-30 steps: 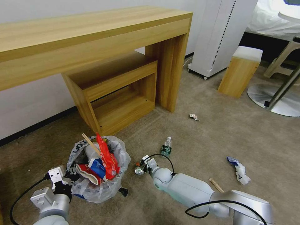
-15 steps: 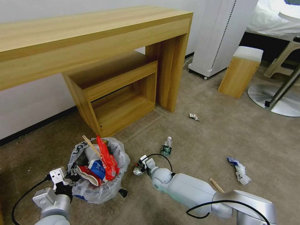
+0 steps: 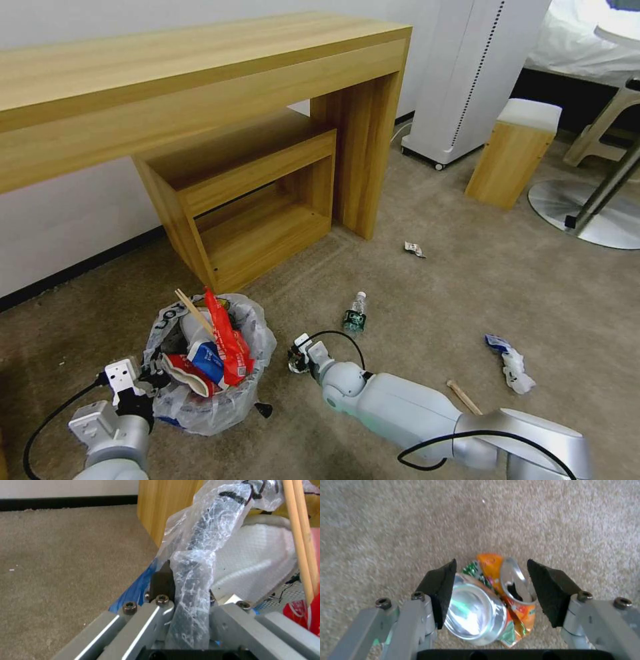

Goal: Pick up the trash bin and place the garbage on the floor into it.

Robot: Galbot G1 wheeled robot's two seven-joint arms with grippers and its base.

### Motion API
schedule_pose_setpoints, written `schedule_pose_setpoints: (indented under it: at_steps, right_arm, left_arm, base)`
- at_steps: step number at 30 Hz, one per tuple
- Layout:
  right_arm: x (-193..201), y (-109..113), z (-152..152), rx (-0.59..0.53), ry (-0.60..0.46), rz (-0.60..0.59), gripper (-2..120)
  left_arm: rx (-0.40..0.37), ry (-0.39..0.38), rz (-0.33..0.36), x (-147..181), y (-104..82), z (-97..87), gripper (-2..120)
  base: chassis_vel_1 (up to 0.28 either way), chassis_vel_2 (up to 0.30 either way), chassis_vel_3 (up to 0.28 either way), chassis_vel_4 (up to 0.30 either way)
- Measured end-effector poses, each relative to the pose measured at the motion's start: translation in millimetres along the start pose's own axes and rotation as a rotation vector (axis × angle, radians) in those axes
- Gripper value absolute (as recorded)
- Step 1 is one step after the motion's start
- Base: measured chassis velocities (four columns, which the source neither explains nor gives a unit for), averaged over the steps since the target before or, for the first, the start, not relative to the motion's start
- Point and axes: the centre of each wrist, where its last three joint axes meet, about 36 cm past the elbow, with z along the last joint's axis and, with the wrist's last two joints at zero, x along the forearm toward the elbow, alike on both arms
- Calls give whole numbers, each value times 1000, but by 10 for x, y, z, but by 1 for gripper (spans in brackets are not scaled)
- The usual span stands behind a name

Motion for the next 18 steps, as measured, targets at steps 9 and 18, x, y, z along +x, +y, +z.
schedule_pose_setpoints:
  at_steps: [9,18]
  right_arm:
    - [-81,-58,78,19,19,21,59]
    - [-40,-101,96,3,31,35,52]
  left_arm:
    - [0,-2,-1,14,4,0,1]
    - [8,3,1,-30,-17,36,1]
  base:
    - [0,0,0,0]
    - [0,0,0,0]
